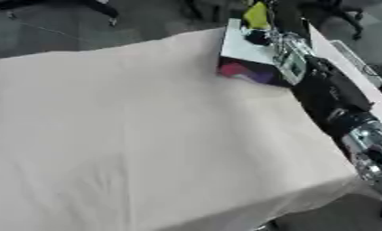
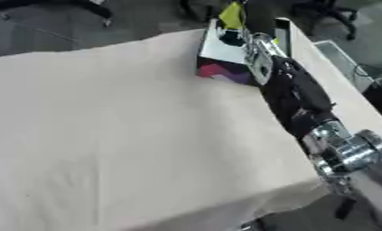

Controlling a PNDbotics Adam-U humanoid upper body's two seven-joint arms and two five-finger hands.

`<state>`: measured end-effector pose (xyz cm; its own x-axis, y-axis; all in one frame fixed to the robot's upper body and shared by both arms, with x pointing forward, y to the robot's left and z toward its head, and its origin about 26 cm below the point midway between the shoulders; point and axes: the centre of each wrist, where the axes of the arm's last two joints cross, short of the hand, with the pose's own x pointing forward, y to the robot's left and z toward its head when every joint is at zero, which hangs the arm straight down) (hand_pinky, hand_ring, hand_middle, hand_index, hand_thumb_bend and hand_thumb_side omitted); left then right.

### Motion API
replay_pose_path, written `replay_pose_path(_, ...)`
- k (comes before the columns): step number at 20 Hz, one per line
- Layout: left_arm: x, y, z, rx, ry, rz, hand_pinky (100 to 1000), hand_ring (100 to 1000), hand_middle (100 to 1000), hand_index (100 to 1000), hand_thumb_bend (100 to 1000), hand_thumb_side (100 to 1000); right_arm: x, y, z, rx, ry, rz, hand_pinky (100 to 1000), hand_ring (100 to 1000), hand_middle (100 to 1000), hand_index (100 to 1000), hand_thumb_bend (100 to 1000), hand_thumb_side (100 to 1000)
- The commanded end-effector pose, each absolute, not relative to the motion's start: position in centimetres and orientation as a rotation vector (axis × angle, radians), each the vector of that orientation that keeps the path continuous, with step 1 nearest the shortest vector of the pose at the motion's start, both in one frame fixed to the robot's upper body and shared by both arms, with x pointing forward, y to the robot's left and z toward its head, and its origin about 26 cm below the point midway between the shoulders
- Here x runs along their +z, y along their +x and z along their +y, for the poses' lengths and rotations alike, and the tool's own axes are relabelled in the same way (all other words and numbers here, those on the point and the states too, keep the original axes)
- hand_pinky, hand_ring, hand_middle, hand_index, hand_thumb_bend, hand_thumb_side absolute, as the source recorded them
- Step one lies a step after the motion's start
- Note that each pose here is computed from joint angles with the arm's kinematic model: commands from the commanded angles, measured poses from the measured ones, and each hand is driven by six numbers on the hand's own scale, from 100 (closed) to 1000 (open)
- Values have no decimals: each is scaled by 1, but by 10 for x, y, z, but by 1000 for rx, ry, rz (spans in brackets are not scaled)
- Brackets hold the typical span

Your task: Pick up the objects with one hand, pass them to the other hand, and then place them into the box on the other side of the table.

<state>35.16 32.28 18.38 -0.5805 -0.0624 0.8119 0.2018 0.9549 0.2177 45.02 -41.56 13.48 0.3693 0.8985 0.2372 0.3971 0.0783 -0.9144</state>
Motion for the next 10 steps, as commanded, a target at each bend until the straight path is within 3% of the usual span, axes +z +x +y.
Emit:
replay_pose_path(1,204,345,335,-403,-8,-2208,746,611,625,770,436,817,170,445,-438,555,-1645,-1200,836,862,818,1000,1000,518)
replay_pose_path(4,204,350,345,-420,96,-2175,747,612,627,771,424,775,198,438,-424,664,-1758,-1305,891,914,887,1000,1000,565)
replay_pose_path(6,204,357,353,-455,204,-2136,746,612,629,772,367,713,213,431,-407,756,-1801,-1375,892,912,898,1000,889,533)
replay_pose_path(7,204,361,357,-485,269,-2113,746,612,630,772,409,710,220,426,-396,810,-1811,-1420,886,905,894,1000,773,486)
replay_pose_path(8,204,365,362,-519,336,-2089,746,617,639,779,406,687,226,421,-385,869,-1817,-1471,879,893,886,994,577,386)
replay_pose_path(10,206,374,374,-625,523,-2003,748,631,659,794,429,625,232,405,-357,1013,-1808,-1608,872,871,877,980,448,378)
